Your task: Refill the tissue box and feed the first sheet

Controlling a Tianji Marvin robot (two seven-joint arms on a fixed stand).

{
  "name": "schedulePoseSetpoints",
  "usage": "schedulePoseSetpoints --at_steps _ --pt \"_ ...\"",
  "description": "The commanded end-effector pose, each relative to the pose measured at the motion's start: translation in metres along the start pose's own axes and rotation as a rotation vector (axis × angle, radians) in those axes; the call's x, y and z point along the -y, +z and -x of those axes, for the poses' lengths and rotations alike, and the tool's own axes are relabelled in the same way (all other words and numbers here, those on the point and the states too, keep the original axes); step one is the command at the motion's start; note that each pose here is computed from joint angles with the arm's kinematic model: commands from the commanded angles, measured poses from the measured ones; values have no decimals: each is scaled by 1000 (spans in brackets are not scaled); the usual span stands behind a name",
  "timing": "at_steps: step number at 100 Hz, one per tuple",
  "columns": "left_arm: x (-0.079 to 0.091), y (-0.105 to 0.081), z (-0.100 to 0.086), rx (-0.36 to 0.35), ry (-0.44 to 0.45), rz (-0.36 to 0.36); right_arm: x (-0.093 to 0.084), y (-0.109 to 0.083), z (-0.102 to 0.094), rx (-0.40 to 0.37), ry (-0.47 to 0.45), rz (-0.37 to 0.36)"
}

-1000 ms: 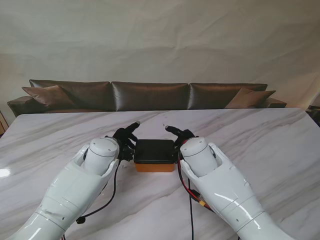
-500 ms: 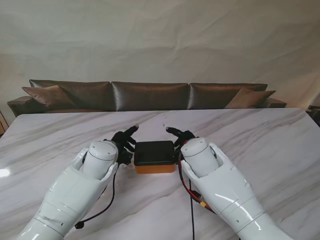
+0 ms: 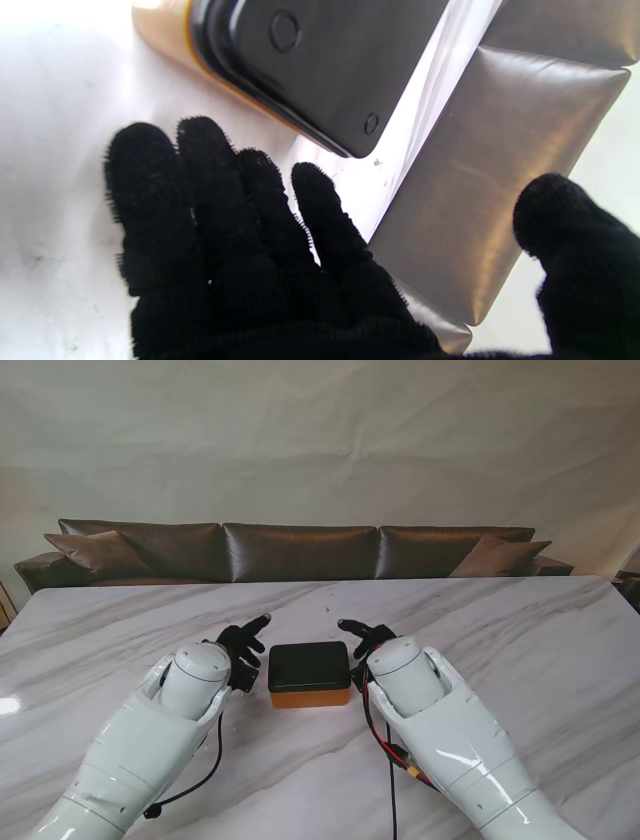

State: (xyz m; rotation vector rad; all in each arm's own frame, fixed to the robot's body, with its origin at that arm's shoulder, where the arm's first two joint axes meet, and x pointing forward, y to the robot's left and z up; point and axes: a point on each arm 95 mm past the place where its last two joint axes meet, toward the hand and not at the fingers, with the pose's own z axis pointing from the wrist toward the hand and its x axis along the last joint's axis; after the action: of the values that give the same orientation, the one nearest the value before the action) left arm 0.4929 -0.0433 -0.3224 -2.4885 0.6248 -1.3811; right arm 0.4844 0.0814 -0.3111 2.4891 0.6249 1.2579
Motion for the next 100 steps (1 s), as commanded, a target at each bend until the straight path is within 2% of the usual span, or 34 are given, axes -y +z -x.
schedulePoseSetpoints --at_steps 1,20,40,58,71,88,100 --pt "6 -1 2 16 30 7 -4 1 5 12 -32 -3" --pt "17 4 5 47 140 51 -10 5 13 33 -174 42" --pt "18 9 6 41 274 67 -11 9 20 36 -278 92" --pt "11 8 1 17 415 27 -12 9 22 16 -365 122" --pt "8 7 -2 1 507 -13 -14 8 24 8 -413 116" --pt "7 6 -5 7 573 -31 -15 9 24 -2 -443 103" --pt "6 6 -5 13 570 -22 -15 12 21 -20 -467 99"
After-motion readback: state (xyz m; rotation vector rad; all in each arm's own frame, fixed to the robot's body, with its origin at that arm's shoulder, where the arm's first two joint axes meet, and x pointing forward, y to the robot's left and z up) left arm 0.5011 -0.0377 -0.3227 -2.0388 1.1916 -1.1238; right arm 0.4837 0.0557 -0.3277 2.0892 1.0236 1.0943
